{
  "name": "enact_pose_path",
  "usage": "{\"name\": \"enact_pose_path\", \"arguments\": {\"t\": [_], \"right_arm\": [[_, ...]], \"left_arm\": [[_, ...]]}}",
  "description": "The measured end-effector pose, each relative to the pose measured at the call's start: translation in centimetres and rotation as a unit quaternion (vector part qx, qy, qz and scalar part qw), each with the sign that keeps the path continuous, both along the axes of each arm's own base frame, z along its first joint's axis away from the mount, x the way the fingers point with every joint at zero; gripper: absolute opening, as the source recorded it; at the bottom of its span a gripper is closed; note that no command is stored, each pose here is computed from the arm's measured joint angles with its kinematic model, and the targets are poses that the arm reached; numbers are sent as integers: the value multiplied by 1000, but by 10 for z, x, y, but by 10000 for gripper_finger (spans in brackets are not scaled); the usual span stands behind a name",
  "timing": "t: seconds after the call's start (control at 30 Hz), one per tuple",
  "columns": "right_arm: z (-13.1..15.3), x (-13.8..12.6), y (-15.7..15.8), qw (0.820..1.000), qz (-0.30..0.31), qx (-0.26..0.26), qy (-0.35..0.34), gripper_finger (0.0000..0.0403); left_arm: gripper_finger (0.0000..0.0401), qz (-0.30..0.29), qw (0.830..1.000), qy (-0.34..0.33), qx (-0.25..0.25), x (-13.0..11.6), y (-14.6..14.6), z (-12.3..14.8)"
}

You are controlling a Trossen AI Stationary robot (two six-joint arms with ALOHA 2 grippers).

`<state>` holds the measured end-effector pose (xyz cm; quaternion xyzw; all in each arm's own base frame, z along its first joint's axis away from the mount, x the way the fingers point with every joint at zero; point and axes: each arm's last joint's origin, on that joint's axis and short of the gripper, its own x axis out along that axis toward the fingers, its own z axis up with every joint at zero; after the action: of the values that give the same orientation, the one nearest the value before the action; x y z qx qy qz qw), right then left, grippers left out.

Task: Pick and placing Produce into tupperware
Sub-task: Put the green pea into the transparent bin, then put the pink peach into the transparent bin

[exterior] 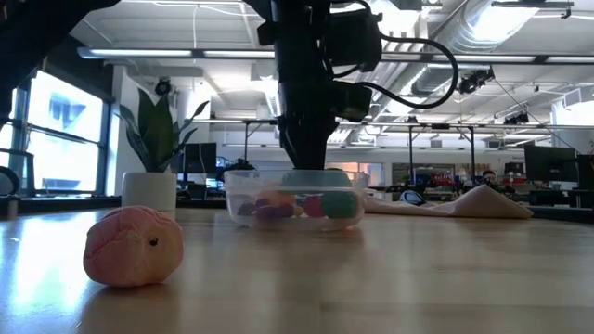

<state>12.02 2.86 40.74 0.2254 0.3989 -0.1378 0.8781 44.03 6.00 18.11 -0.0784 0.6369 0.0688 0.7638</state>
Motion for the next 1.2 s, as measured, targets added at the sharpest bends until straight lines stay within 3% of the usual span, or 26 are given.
{"name": "enact_pose_path", "arguments": {"t": [0.67,0.97,1.2], "right_arm": [[0,0,0,1000,0,0,0,130],[0,0,0,1000,0,0,0,130],[0,0,0,1000,0,0,0,130]], "left_arm": [[195,26,1000,6,-5,-1,0,3],[195,39,999,17,-10,-1,-4,59],[195,39,999,20,-14,-8,-31,107]]}}
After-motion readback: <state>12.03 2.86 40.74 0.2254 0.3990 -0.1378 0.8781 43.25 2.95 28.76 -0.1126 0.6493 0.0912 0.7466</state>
